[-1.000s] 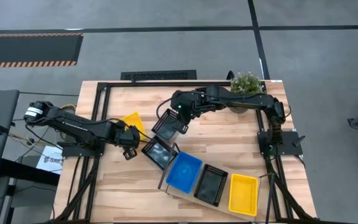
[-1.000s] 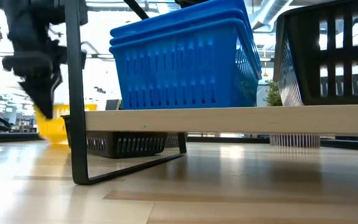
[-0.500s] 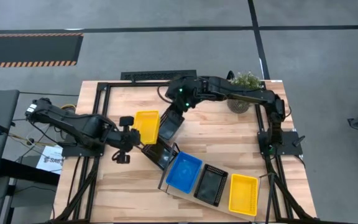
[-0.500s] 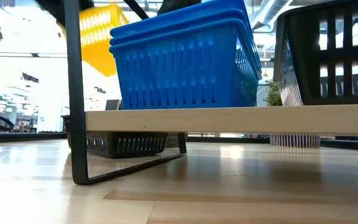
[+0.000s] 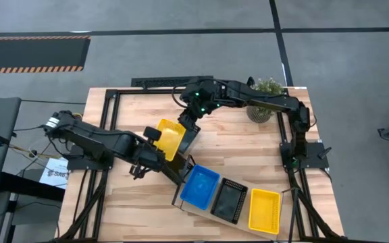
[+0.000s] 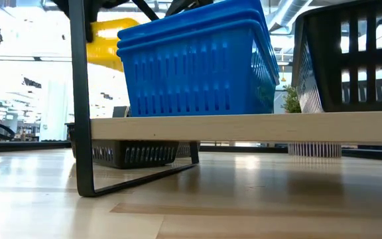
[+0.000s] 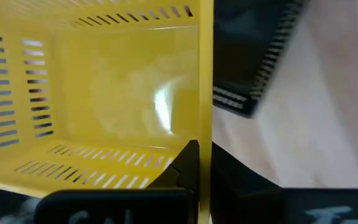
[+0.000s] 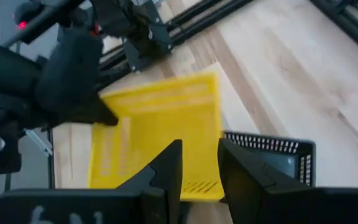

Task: Stack baskets on shelf by color
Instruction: Stack the yellow bin on top of the yellow bin on the shelf

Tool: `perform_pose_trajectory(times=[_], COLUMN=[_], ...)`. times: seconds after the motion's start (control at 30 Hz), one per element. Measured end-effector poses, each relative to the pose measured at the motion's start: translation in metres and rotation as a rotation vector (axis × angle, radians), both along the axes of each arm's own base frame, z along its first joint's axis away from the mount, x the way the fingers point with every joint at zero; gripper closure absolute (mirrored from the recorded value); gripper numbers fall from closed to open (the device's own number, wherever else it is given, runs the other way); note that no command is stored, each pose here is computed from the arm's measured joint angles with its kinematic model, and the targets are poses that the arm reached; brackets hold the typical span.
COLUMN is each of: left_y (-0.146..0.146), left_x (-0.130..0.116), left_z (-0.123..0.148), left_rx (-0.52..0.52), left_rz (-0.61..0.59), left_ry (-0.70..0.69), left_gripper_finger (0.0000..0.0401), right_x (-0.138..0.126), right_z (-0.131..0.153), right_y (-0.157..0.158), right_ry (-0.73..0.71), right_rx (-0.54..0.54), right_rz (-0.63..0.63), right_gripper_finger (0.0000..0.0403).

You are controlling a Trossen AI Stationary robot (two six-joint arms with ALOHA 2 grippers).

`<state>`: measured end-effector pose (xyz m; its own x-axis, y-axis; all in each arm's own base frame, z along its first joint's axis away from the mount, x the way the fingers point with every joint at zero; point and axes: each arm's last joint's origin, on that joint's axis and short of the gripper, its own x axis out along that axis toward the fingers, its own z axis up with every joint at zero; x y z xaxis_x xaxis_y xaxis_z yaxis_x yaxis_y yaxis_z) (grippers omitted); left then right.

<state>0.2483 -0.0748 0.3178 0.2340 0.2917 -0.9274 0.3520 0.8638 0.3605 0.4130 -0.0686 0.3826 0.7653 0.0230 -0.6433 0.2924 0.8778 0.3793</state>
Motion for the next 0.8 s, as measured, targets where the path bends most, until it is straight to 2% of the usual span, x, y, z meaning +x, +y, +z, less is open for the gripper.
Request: perform_pose_trajectory(times=[0.13,0.37,0.6,0.8], left_y=[-0.001,-0.002,-0.002,-0.003], left_x=[0.008,0.011,0.012,0.011], left_z=[0.011,0.031,0.034,0.033], left_rx=[0.066,0.053,0.063,0.019], left_rz=[-0.012,-0.037,-0.052,-0.091], left_ry=[-0.02,-0.091,-0.099,-0.072], left_gripper_finger=[0.0401,0.0401,0.0401,0.0401], right_x=[0.003,0.008,0.007,0.005], right_z=[-0.007,-0.02,-0.018,-0.008], right_y=[0.005,0.005,0.004,0.004], right_ry=[0.034,0.099,0.089,0.036], right_rx=[0.005,-0.023,-0.054,-0.082], right_rz=[0.013,-0.022,-0.001,0.0], right_gripper_finger=[0.0282,0.0282,0.0282,0.0282])
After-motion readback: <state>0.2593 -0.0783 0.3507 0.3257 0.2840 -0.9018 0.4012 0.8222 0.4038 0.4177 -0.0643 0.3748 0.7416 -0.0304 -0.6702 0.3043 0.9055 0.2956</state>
